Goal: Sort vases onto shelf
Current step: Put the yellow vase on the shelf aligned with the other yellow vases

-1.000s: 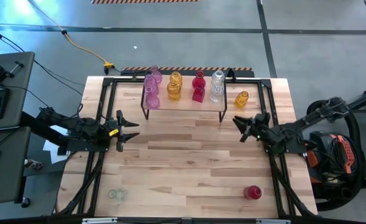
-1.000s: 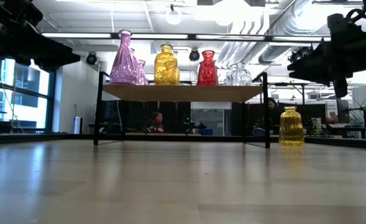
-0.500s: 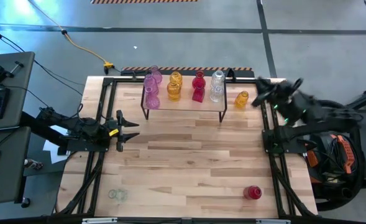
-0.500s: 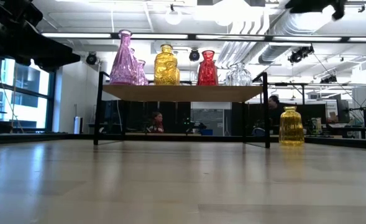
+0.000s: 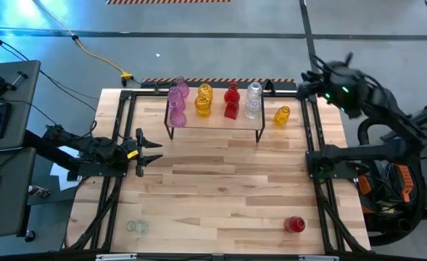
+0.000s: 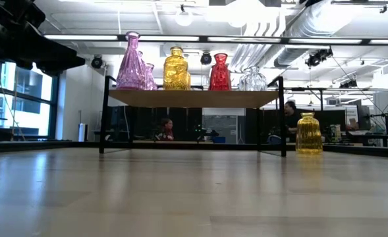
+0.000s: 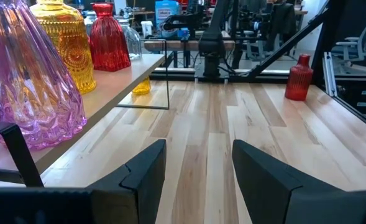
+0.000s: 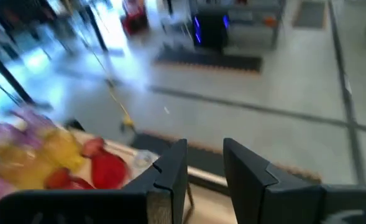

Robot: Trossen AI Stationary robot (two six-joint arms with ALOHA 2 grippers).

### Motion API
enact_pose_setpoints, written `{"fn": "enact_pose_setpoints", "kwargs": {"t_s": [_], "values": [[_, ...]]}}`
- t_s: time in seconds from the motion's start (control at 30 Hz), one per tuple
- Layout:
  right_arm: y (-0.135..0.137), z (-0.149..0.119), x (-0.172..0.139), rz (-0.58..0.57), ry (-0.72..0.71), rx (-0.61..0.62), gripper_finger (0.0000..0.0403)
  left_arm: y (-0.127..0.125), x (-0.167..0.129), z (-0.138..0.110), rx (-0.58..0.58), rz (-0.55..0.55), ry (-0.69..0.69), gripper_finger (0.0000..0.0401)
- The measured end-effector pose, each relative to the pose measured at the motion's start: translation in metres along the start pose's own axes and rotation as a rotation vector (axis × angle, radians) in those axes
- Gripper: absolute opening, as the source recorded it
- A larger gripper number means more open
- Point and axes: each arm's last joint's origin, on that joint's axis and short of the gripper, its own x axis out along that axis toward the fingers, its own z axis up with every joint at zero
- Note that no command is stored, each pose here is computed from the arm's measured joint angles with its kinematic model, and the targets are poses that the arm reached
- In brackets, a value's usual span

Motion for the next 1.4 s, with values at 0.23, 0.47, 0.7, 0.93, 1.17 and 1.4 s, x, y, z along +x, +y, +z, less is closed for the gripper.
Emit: {"fn": "enact_pose_setpoints", "kwargs": {"t_s": [0.23, 0.47, 0.7, 0.93, 1.17, 1.4], "values": [[0.0, 0.025, 0.048, -0.163, 0.333, -0.061, 0.0087, 0.0, 0.0, 0.0, 0.0, 0.0, 0.0, 0.0177], [-0.014, 0.017, 0.096, -0.215, 0.721, -0.031, 0.0087, 0.0, 0.0, 0.0, 0.0, 0.0, 0.0, 0.0177], [-0.022, -0.011, 0.138, -0.19, 0.935, -0.065, 0.0087, 0.0, 0.0, 0.0, 0.0, 0.0, 0.0, 0.0177], [-0.026, -0.037, 0.155, -0.262, 1.022, -0.134, 0.0087, 0.0, 0.0, 0.0, 0.0, 0.0, 0.0, 0.0177], [-0.045, -0.051, 0.165, -0.337, 1.048, -0.044, 0.0087, 0.0, 0.0, 0.0, 0.0, 0.0, 0.0, 0.0177], [-0.058, -0.047, 0.17, -0.377, 1.014, 0.103, 0.0087, 0.0, 0.0, 0.0, 0.0, 0.0, 0.0, 0.0177]]}}
